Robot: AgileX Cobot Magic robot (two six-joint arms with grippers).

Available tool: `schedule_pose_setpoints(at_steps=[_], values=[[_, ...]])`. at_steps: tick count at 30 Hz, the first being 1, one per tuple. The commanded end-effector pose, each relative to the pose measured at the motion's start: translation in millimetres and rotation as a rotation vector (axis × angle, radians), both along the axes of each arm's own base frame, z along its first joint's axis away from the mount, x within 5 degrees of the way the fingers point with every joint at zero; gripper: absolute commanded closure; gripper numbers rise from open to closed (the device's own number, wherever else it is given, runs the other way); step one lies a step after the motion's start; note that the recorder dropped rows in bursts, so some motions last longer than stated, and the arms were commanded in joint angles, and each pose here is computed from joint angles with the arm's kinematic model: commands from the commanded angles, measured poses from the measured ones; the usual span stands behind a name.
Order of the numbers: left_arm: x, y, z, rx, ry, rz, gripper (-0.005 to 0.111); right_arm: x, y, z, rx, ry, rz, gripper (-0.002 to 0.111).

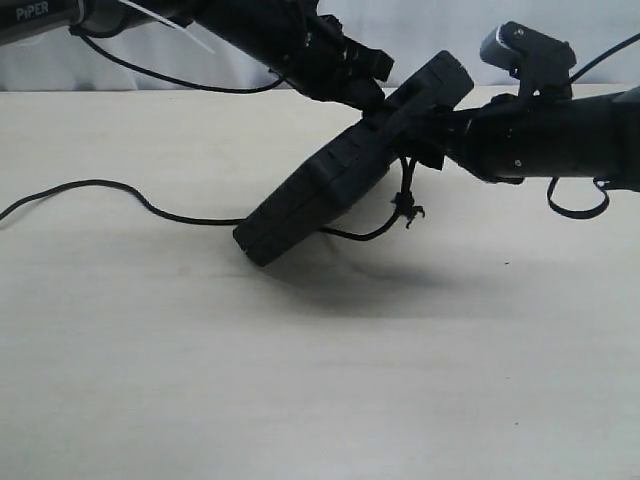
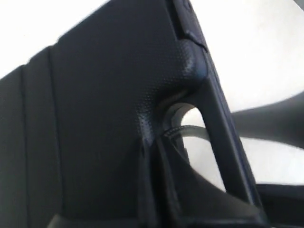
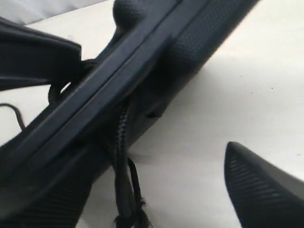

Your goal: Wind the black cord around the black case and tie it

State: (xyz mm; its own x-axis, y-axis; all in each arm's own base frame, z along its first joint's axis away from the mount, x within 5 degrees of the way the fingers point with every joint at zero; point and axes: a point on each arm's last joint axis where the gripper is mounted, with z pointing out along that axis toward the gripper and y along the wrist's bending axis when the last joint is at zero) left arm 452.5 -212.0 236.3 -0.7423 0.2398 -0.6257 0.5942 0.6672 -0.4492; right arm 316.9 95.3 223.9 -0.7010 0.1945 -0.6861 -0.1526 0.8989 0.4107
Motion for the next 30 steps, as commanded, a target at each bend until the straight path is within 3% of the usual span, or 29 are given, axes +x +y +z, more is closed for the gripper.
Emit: schedule_pose_setpoints(at_steps=[1,5,9,14,19,23,28,30], values=[[-11.1,-3.7,19.2,-0.017,-0.001,-0.041,0.107,-7.1,-16.5,23.1,-0.095,-0.071,0.06,0.027],[-12.0,-3.5,22.7,-0.022,-0.007,-0.04,0.107,-13.8,-44.0,40.7,-0.077,-0.072,-0.031,0.027],[-11.0,-3.4,20.9,-0.019,-0.008,-0.037,0.107,-23.7,-59.1,52.5,-0.082,-0.072,-0.016,0.027],[-11.1,-3.4,20.9,-0.019,-0.007,-0.037,0.107,-30.3,-48.2,51.0,-0.072,-0.034,0.084,0.027],[-12.6,-2.9,19.3,-0.002,0.002,-0.054,0.107,-35.1,-34.8,38.9,-0.235,-0.056,0.272,0.027],[-14.9,-0.7,16.0,0.048,0.008,-0.085,0.107,-38.0,-36.9,33.9,-0.184,0.033,0.198,0.027],[-15.7,1.9,13.1,0.096,0.004,-0.103,0.107,-39.0,-46.0,22.5,-0.293,0.123,0.174,0.027],[-16.6,3.5,11.4,0.124,0.006,-0.117,0.107,-37.7,-44.6,14.3,-0.279,0.17,0.188,0.033]])
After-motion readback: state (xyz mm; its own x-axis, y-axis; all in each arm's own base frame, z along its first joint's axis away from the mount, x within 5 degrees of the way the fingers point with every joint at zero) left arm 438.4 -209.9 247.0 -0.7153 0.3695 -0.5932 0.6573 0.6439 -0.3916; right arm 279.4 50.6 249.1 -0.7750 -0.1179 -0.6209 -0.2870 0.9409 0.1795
